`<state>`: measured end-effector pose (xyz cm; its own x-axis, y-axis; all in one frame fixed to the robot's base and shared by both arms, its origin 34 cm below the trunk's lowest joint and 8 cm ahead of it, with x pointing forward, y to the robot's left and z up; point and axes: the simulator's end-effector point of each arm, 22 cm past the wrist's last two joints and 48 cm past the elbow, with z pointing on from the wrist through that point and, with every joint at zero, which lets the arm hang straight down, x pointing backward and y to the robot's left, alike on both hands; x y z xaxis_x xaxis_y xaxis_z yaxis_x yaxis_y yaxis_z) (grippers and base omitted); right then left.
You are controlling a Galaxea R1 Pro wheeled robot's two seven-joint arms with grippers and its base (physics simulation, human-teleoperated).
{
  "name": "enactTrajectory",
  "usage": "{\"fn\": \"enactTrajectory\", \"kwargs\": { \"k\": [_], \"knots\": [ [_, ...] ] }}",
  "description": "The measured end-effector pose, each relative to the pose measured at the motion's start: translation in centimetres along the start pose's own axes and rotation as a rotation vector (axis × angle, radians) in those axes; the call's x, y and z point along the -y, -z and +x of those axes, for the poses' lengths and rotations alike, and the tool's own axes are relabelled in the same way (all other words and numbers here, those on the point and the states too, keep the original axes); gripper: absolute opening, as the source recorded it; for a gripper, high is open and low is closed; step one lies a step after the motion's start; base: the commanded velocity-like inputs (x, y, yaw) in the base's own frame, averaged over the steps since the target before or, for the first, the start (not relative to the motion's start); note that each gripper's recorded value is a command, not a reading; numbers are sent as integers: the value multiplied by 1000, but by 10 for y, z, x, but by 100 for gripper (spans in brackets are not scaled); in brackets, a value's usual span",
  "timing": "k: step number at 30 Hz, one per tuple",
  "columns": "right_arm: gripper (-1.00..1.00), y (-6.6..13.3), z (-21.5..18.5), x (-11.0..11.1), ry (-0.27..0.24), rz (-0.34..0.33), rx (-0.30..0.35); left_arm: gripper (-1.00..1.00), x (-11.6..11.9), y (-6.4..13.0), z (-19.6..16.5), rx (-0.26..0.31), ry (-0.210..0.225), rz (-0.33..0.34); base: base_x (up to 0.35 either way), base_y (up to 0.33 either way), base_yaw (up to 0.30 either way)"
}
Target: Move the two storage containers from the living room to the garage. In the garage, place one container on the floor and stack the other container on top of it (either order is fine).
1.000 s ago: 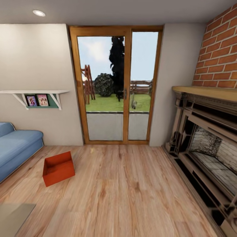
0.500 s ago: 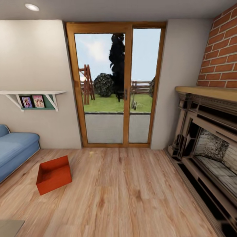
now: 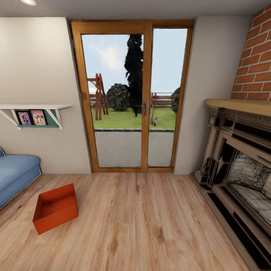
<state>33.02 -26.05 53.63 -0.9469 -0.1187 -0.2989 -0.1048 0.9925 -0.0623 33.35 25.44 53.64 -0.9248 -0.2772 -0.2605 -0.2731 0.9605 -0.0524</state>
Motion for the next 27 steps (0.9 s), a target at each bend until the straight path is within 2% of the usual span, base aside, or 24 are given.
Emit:
{"fn": "enactTrajectory", "kwargs": {
  "k": [27],
  "knots": [
    [100, 0, 0, -1, -3, -1, 1, 100, 0, 0, -1, 1, 0, 0, 320, 0, 0]
  ]
}}
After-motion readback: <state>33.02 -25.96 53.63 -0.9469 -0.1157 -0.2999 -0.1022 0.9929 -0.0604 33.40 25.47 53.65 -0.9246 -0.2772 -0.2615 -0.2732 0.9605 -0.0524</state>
